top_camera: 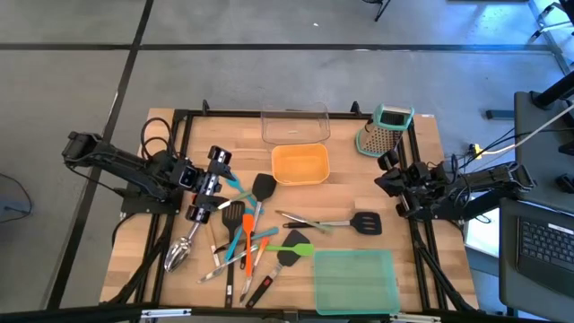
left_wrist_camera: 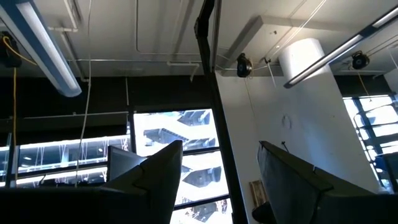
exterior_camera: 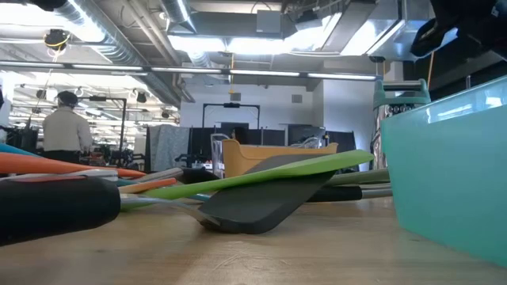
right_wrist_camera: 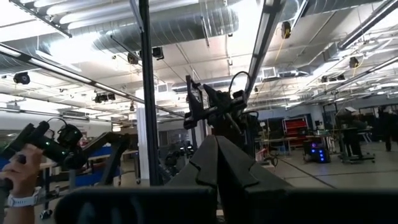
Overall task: Pick & Place Kitchen Items
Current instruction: Put the black spatula into the green bin
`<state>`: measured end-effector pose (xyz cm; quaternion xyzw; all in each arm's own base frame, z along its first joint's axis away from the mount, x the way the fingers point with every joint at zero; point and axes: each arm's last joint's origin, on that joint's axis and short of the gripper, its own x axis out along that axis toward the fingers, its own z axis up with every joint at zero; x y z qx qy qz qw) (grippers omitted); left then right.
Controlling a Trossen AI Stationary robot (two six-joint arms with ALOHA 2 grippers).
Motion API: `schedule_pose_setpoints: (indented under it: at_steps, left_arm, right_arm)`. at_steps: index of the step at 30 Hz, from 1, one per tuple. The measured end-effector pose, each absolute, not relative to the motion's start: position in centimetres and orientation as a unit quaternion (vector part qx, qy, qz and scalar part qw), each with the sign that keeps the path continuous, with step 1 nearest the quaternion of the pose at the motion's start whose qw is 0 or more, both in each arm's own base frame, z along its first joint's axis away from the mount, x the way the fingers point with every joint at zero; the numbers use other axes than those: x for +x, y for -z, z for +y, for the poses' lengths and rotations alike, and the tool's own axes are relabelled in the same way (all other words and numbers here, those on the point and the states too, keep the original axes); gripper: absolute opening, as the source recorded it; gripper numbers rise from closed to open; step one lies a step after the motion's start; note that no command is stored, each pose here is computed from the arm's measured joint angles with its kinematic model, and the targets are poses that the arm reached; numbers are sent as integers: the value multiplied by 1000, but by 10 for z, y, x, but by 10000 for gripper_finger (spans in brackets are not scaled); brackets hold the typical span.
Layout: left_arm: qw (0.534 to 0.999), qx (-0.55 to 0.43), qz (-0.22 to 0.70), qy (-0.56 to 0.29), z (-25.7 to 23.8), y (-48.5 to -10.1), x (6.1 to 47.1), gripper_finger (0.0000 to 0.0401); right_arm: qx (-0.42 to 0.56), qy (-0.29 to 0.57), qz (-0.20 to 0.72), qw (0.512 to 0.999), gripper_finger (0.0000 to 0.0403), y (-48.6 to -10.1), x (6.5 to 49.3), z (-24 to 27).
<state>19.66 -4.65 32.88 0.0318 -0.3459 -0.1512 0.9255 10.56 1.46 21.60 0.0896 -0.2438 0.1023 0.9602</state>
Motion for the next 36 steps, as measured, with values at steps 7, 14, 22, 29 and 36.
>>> schedule_pose_setpoints:
  at_steps: [7, 14, 22, 29, 36]
  left_arm:
    - [926, 33, -346, 149, -45, -329, 197, 203]
    - [927, 35, -345, 143, -43, -329, 197, 203]
    - [927, 35, -345, 143, -43, -329, 198, 203]
    - [928, 35, -342, 144, -43, -328, 198, 203]
    - [928, 34, -342, 143, -43, -328, 198, 203]
  right_arm:
    - [105, -96, -213, 967, 0, -211, 108, 14]
    - [106, -72, -128, 984, 31, -205, 118, 15]
    - [143, -93, 84, 982, 124, -205, 142, 20]
    - [178, -75, 270, 943, 162, -183, 165, 29]
    - [146, -95, 421, 890, 157, -166, 187, 53]
